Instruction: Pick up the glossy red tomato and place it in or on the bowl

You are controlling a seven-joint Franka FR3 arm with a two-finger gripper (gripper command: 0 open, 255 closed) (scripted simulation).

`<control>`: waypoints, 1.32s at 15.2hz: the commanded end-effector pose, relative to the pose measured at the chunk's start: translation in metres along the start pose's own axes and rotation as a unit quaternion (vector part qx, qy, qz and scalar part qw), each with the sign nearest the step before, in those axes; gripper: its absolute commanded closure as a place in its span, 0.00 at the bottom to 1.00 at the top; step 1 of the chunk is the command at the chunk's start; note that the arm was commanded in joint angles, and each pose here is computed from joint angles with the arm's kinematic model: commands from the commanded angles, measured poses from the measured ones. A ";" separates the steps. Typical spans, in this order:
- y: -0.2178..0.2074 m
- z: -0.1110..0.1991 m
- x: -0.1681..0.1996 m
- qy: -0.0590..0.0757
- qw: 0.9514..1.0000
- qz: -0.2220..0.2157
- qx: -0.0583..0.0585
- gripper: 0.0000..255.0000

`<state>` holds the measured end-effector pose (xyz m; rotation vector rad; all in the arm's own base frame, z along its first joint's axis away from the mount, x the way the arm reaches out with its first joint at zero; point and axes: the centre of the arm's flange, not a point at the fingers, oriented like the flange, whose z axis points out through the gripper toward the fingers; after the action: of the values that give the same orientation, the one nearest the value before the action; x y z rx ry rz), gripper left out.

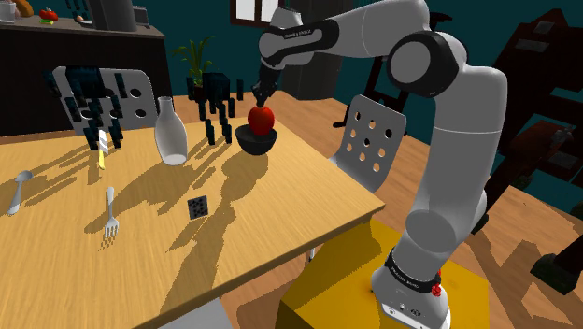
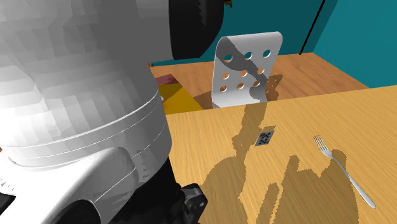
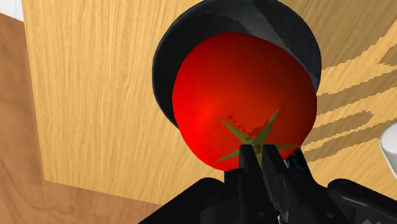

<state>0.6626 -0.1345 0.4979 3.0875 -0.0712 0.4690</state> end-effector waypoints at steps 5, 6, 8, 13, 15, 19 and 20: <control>0.000 0.000 0.000 0.000 1.000 0.000 0.000 1.00; 0.000 0.000 0.000 0.000 1.000 0.000 0.000 0.00; 0.000 0.000 0.000 0.000 1.000 0.000 0.000 0.00; 0.000 -0.026 0.000 0.000 1.000 0.000 0.000 0.00; 0.000 -0.050 0.000 0.000 1.000 0.000 0.000 0.00; 0.000 -0.050 0.000 0.000 1.000 0.000 0.000 0.00; 0.000 -0.050 0.000 0.000 1.000 0.000 0.000 0.00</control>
<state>0.6478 -0.1337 0.5448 3.0871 -0.0712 0.4706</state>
